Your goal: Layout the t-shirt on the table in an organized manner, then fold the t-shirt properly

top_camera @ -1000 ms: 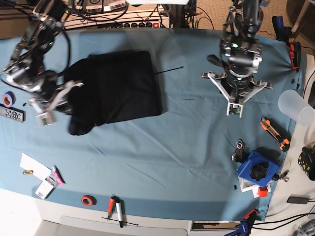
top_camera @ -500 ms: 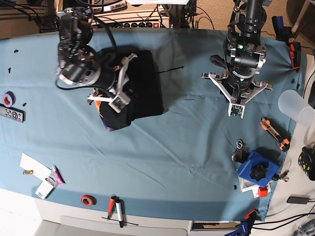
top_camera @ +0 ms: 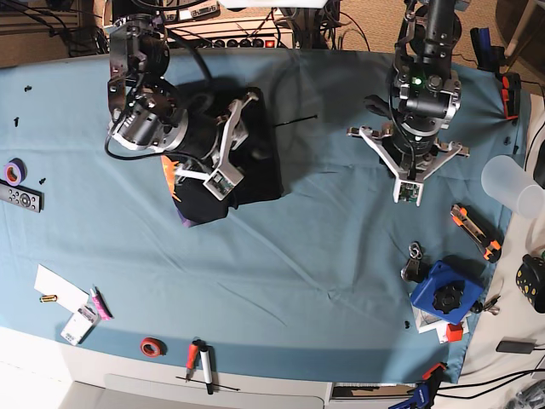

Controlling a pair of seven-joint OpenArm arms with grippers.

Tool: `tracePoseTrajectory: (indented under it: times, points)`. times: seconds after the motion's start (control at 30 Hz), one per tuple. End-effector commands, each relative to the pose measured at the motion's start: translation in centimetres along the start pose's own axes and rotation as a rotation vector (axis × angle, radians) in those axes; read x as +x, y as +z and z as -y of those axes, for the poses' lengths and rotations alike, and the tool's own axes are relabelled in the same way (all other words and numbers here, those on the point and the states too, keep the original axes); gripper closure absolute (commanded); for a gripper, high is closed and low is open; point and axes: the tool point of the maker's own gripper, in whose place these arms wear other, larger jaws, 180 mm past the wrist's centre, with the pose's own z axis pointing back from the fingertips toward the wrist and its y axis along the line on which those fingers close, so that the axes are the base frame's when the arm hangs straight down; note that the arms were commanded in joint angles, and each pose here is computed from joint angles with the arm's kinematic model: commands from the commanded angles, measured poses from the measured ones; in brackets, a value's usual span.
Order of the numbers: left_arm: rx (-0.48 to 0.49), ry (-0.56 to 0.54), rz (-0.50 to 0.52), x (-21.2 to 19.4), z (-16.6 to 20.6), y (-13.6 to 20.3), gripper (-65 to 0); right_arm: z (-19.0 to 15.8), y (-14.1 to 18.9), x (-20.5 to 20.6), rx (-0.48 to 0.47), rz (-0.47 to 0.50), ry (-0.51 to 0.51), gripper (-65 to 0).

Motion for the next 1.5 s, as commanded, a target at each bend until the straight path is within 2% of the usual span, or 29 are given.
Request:
tracePoseTrajectory:
  times: [0.0,0.1,0.17,0.27,0.33,0.4,0.47,0.63,0.73,0.83,0.93,1.0,1.13,1.3,1.47]
  points:
    - [-0.001,0.003,0.045,1.1,0.0,0.3,-7.9,-0.5,0.3,1.4,0.022,0.052,0.022,-20.6]
    - [-0.017,0.011,0.044,1.1,0.2,0.3,-7.9,-2.1,0.4,2.4,0.105,0.104,0.045,-20.6]
    - [-0.018,0.012,0.043,1.1,0.3,0.3,-7.9,-2.4,0.6,3.4,0.123,0.139,0.062,-20.6]
    - [-0.020,0.013,0.044,1.1,0.3,0.3,-7.9,-0.7,1.5,4.9,0.045,0.178,0.078,-20.6]
    - [-0.045,0.026,0.050,1.2,0.7,0.3,-7.9,1.3,2.5,5.8,-0.032,0.217,0.055,-20.6]
    - [-0.118,0.026,0.068,1.6,2.1,0.5,-7.9,4.0,3.8,5.9,-0.126,0.238,0.008,-20.4]
    - [-0.237,-0.001,0.098,2.1,4.2,0.9,-7.9,6.3,5.3,5.3,-0.210,0.242,-0.038,-20.4]
    - [-0.519,-0.030,0.212,3.8,9.2,2.9,-7.9,11.2,8.6,2.2,-0.408,0.181,-0.129,-20.3]
    - [-0.606,-0.063,0.245,4.2,11.5,3.9,-5.6,13.1,9.7,0.1,-0.461,0.148,-0.201,-20.4]
    - [-0.679,-0.093,0.275,4.2,14.3,4.7,-1.6,14.0,9.7,-1.6,-0.469,0.120,-0.261,-20.3]
    - [-0.678,-0.182,0.288,4.1,16.6,4.5,-1.5,14.2,9.1,-2.6,-0.456,0.097,-0.294,-20.3]
    - [-0.655,-0.210,0.298,4.6,17.7,3.9,-1.5,14.5,9.0,-3.3,-0.466,0.072,-0.305,-20.4]
    - [-0.672,-0.267,0.292,4.9,20.4,2.8,-1.5,15.0,9.2,-4.2,-0.501,0.041,-0.329,-20.4]
    - [-0.701,-0.269,0.296,6.0,23.0,2.5,-1.5,16.2,10.0,-5.2,-0.586,-0.001,-0.351,-20.4]
    - [-0.748,-0.263,0.328,6.6,24.9,3.4,-1.5,16.4,10.2,-5.5,-0.604,-0.016,-0.351,-20.4]
